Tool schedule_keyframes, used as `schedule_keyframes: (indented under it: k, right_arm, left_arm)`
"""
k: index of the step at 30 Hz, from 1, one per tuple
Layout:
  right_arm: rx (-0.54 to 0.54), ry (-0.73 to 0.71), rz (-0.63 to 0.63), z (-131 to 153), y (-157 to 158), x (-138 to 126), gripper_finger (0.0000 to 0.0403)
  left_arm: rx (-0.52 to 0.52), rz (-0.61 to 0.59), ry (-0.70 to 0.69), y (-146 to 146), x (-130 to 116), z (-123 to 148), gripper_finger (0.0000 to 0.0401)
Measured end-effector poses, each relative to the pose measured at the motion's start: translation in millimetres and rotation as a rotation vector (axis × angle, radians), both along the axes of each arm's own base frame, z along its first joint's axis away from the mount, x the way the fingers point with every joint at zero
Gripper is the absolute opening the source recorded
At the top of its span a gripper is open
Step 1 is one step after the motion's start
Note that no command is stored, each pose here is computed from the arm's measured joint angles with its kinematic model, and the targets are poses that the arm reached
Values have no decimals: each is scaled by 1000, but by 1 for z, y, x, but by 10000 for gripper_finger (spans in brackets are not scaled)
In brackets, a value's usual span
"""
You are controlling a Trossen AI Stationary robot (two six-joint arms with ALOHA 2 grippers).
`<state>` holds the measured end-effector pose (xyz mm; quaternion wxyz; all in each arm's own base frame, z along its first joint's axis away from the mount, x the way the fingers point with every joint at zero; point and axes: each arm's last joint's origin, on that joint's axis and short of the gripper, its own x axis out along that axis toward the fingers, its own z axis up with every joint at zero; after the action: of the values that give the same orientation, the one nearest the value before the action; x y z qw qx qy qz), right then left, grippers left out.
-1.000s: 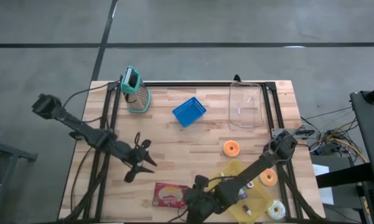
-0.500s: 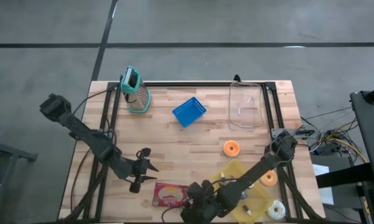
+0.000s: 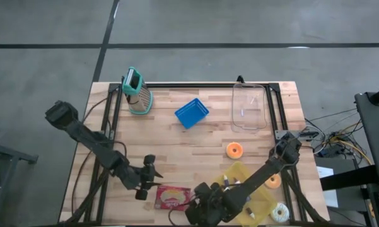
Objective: Pick & Place Food Item
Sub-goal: Put the popcorn butter into the transparent bin
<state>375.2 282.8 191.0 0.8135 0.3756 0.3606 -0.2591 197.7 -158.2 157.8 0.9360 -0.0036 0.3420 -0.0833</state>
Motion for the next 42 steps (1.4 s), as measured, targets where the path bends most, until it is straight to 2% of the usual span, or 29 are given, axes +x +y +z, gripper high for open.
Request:
schedule_keyframes:
  k: [4,12,18,29,37,42]
  right_arm:
    - [3,16,-36,-4,0,-4,203]
    - [-10,-9,-98,-14,-3,-6,203]
    - [45,-69,-106,-32,-3,-5,203]
    - [59,-73,-116,-44,-6,-7,203]
    - [24,-87,-48,-30,-6,-3,203]
    - [61,-95,-23,-19,-8,4,203]
  left_arm:
    - [7,-6,51,-6,0,-12,149]
    - [-57,-34,142,-19,2,-23,149]
    - [-58,-51,158,-28,1,-27,149]
    - [-57,7,228,-30,3,-45,149]
    - [-49,19,236,-32,6,-53,149]
    - [-52,17,239,-33,6,-52,149]
